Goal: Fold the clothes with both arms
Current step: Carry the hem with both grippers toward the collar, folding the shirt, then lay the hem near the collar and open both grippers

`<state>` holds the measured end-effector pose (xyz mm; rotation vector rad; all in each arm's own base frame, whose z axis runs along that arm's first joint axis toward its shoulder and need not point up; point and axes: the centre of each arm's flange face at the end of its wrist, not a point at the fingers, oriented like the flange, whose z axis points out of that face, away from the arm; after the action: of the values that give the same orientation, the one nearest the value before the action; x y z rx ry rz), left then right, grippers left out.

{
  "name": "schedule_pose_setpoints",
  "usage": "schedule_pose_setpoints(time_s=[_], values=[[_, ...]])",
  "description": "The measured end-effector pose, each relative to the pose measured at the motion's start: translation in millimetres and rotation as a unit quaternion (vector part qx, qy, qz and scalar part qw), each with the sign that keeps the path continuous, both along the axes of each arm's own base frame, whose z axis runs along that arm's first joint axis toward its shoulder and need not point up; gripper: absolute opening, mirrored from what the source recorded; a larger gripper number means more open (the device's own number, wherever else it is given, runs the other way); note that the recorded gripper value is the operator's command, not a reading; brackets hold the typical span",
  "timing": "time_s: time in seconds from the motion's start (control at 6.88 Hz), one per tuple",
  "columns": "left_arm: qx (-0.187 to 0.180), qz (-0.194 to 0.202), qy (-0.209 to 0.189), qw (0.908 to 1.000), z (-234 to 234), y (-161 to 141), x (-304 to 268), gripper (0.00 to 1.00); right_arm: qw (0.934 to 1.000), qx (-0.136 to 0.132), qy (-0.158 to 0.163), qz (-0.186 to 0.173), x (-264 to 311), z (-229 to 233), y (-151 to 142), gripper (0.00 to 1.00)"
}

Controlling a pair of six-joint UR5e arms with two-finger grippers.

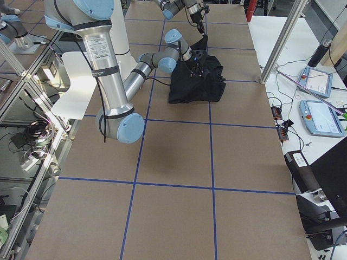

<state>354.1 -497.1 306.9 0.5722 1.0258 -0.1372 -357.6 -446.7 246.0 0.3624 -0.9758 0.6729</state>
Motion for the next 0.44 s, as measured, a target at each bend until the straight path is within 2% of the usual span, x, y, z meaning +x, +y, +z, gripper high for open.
schedule_pose_setpoints(time_s=[0.44], values=[[0.007,0.008,-0.061,0.9981,31.2,-50.8,30.8,0.0,0.999,-0.014,0.04,0.012,-27.2,17.7,-54.3,0.0]])
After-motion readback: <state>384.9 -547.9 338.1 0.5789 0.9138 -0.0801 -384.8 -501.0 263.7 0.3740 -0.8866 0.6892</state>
